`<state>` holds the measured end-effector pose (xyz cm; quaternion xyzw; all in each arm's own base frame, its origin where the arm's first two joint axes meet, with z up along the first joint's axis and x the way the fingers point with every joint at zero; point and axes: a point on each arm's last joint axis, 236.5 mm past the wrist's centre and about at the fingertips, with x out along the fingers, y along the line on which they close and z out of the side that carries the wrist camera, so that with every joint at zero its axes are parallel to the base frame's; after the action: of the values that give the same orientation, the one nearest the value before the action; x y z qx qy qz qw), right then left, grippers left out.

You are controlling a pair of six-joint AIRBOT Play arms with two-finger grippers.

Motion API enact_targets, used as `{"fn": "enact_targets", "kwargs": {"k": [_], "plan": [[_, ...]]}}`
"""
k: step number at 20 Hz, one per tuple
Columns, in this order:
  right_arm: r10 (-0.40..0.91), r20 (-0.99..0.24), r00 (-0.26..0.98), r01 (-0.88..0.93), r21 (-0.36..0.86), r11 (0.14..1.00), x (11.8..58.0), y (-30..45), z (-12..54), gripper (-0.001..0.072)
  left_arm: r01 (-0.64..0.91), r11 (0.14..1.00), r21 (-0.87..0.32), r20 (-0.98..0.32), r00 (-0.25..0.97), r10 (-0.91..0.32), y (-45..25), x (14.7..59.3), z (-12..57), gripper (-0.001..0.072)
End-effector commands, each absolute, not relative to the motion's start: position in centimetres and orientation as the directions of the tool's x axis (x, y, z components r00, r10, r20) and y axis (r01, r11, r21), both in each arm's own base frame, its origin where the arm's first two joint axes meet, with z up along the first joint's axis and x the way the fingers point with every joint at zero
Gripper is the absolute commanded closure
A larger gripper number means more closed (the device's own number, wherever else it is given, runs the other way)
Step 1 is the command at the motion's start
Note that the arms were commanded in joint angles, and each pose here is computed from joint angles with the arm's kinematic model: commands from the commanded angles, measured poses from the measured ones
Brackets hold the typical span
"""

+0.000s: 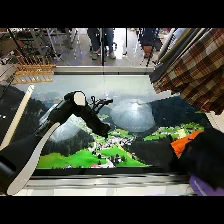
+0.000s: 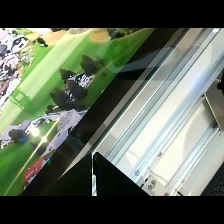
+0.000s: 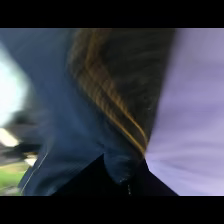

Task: Fold the clothes and pants, and hang the long-sleeved shirts on hangers.

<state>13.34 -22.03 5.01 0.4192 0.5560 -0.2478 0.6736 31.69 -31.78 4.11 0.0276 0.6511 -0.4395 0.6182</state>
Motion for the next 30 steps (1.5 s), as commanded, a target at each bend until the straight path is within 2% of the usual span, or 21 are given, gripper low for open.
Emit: {"fn": "enact_targets", "kwargs": {"k": [1, 2, 4, 5, 6, 7, 9, 10, 12, 14, 15, 16, 17, 19, 21, 22, 24, 25, 26, 27, 30], "plan": [[-0.027, -0.998, -0.054, 0.919, -0.060, 0.389, 4.0, -26.1, -0.2, 0.0682, 0.578, 0.615, -0.537, -0.829, -0.226, -0.511, -31.7, 32.0, 4.1, 0.0682], [-0.073, -0.995, -0.071, 0.935, -0.091, 0.342, 3.7, -27.5, -0.7, 0.0681, 0.577, 0.616, -0.536, -0.829, -0.225, -0.511, -31.6, 32.0, 4.1, 0.0683], [-0.095, -0.994, -0.062, 0.936, -0.091, 0.339, 4.2, -29.0, -1.7, 0.0664, 0.577, 0.616, -0.537, -0.829, -0.225, -0.511, -31.6, 32.0, 4.1, 0.0683], [-0.100, -0.993, -0.063, 0.935, -0.094, 0.343, 4.3, -29.5, -2.3, 0.0537, 0.577, 0.616, -0.537, -0.829, -0.226, -0.511, -31.6, 32.0, 4.1, 0.0683], [-0.110, -0.992, -0.056, 0.934, -0.091, 0.345, 4.5, -30.0, -2.7, 0.0237, 0.577, 0.616, -0.537, -0.829, -0.226, -0.511, -31.6, 32.0, 4.1, 0.0683], [-0.136, -0.990, -0.043, 0.934, -0.088, 0.345, 4.9, -30.7, -2.7, 0.0009, 0.577, 0.616, -0.537, -0.829, -0.225, -0.511, -31.6, 32.0, 4.1, 0.0682], [-0.184, -0.983, 0.006, 0.937, -0.059, 0.343, 6.1, -32.1, -1.2, 0.0016, 0.574, 0.619, -0.536, -0.830, -0.224, -0.511, -31.4, 32.2, 4.1, 0.0682], [-0.204, -0.976, 0.069, 0.943, -0.003, 0.334, 7.6, -32.8, 0.4, 0.0013, 0.571, 0.624, -0.534, -0.833, -0.228, -0.504, -31.0, 32.2, 4.1, 0.0683], [-0.229, -0.917, 0.326, 0.913, 0.243, 0.328, 13.9, -33.6, 5.1, 0.0014, 0.573, 0.677, -0.462, -0.880, -0.200, -0.431, -28.1, 33.0, 3.6, 0.0683], [-0.184, -0.754, 0.630, 0.754, 0.539, 0.375, 22.5, -32.1, 10.6, 0.0015, 0.511, 0.823, -0.246, -0.966, -0.058, -0.253, -21.8, 36.0, 3.5, 0.0684], [-0.105, -0.678, 0.727, 0.649, 0.631, 0.425, 26.4, -29.8, 12.3, 0.0015, 0.460, 0.880, -0.116, -0.989, 0.027, -0.144, -18.0, 37.6, 4.2, 0.0683], [-0.012, -0.649, 0.760, 0.572, 0.661, 0.485, 29.3, -26.8, 12.8, 0.0016, 0.400, 0.917, 0.012, -0.993, 0.111, -0.035, -14.0, 39.0, 5.5, 0.0683], [0.090, -0.661, 0.745, 0.513, 0.654, 0.556, 31.7, -23.1, 12.2, 0.0020, 0.324, 0.938, 0.126, -0.978, 0.198, 0.063, -10.0, 40.4, 7.4, 0.0682], [0.253, -0.720, 0.646, 0.407, 0.606, 0.684, 34.8, -15.3, 9.6, 0.0134, 0.147, 0.968, 0.203, -0.921, 0.365, 0.138, -4.1, 42.9, 11.6, 0.0682], [0.329, -0.776, 0.538, 0.291, 0.538, 0.791, 36.7, -8.2, 6.4, 0.0146, -0.051, 0.989, 0.141, -0.863, 0.482, 0.148, 0.8, 44.5, 14.7, 0.0683], [0.317, -0.800, 0.509, 0.230, 0.482, 0.846, 37.6, -5.7, 5.2, 0.0146, -0.151, 0.985, 0.086, -0.844, 0.515, 0.153, 3.0, 45.0, 15.5, 0.0683], [0.199, -0.819, 0.538, 0.088, 0.290, 0.953, 40.4, -3.2, 4.1, 0.0150, -0.290, 0.956, -0.032, -0.849, 0.513, 0.127, 5.4, 45.1, 15.2, 0.0683], [0.126, -0.793, 0.597, 0.024, 0.174, 0.984, 42.2, -2.8, 4.8, 0.0240, -0.335, 0.940, -0.059, -0.862, 0.493, 0.121, 6.2, 44.7, 14.8, 0.0683], [0.074, -0.746, 0.661, -0.021, 0.081, 0.997, 44.0, -2.4, 5.9, 0.0480, -0.360, 0.931, -0.062, -0.865, 0.484, 0.129, 7.1, 44.6, 14.5, 0.0682], [0.049, -0.699, 0.714, -0.042, 0.027, 0.999, 45.4, -2.1, 7.0, 0.0686, -0.376, 0.925, -0.061, -0.868, 0.478, 0.137, 7.9, 44.5, 14.3, 0.0683], [0.028, -0.568, 0.822, -0.036, -0.003, 0.999, 48.0, -1.8, 10.1, 0.0675, -0.408, 0.911, -0.058, -0.873, 0.463, 0.152, 9.5, 44.4, 13.8, 0.0683]]}}
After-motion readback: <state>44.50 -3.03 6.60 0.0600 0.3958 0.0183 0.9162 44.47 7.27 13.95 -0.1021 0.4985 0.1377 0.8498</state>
